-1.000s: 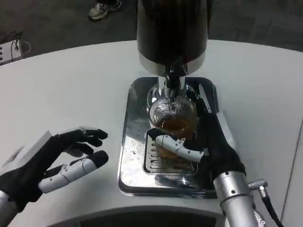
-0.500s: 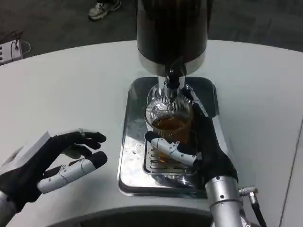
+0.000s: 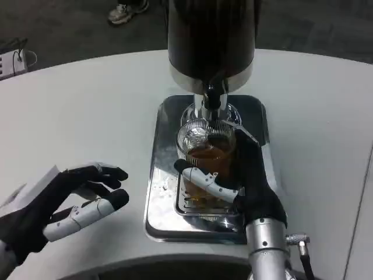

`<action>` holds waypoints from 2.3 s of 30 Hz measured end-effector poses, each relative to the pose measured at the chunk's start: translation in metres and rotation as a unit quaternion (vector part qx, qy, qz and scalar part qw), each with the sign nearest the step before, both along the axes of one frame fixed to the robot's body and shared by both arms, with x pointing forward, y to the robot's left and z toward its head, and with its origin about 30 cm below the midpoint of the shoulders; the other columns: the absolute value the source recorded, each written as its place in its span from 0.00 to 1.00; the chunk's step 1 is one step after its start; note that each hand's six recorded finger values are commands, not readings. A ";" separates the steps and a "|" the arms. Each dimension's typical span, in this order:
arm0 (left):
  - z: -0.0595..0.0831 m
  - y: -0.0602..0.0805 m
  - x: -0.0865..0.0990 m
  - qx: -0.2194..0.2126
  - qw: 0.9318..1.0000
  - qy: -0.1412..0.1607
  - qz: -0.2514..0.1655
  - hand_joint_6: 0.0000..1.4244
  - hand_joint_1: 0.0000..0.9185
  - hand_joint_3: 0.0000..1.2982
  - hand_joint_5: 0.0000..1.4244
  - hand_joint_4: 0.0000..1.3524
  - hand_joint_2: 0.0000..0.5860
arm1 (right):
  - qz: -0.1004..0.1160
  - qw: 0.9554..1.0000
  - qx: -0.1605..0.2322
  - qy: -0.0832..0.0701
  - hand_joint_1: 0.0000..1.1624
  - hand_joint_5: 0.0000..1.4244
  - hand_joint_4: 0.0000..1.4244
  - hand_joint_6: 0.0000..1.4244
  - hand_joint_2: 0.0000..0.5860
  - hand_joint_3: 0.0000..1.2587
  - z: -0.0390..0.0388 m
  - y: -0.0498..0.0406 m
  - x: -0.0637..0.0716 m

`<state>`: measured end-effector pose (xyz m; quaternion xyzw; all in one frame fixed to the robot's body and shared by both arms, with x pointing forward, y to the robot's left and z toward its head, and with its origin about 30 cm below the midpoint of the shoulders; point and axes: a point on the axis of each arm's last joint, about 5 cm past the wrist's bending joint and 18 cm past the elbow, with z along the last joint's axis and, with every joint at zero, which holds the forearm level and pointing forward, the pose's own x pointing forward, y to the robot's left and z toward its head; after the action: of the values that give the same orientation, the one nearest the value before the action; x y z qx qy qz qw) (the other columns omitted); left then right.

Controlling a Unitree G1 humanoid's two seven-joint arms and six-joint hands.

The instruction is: Grasp the cup under the faucet to collect the drink, then remove the cup.

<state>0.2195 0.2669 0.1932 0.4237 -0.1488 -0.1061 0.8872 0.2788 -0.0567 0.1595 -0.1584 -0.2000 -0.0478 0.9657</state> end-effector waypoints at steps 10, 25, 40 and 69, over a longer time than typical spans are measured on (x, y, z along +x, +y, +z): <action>0.001 0.004 0.000 -0.001 1.000 0.001 0.006 0.29 0.00 0.31 0.30 0.27 0.16 | -0.020 1.000 0.013 -0.007 0.84 0.76 0.69 0.78 0.42 0.63 -0.0031 0.0031 -0.001; -0.001 0.006 0.002 -0.007 1.000 0.007 0.011 0.29 0.00 0.31 0.30 0.27 0.16 | -0.031 0.999 0.025 -0.011 0.87 0.98 0.92 1.00 0.41 0.87 -0.0090 0.0017 -0.009; 0.000 0.003 0.009 -0.008 1.000 0.001 0.000 0.29 0.00 0.31 0.30 0.28 0.16 | 0.015 1.000 0.004 -0.001 0.87 1.00 0.93 1.00 0.39 0.89 -0.0154 -0.0143 -0.037; 0.012 -0.015 -0.008 0.050 0.995 -0.063 -0.057 0.20 0.00 0.16 0.11 0.07 0.16 | 0.043 0.999 -0.025 -0.018 0.87 1.00 0.93 1.00 0.37 0.89 0.0059 -0.0616 -0.097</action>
<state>0.2113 0.2521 0.2049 0.4645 -0.2230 -0.1369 0.8460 0.1820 -0.1183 0.1654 -0.1728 -0.2253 -0.0038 0.9588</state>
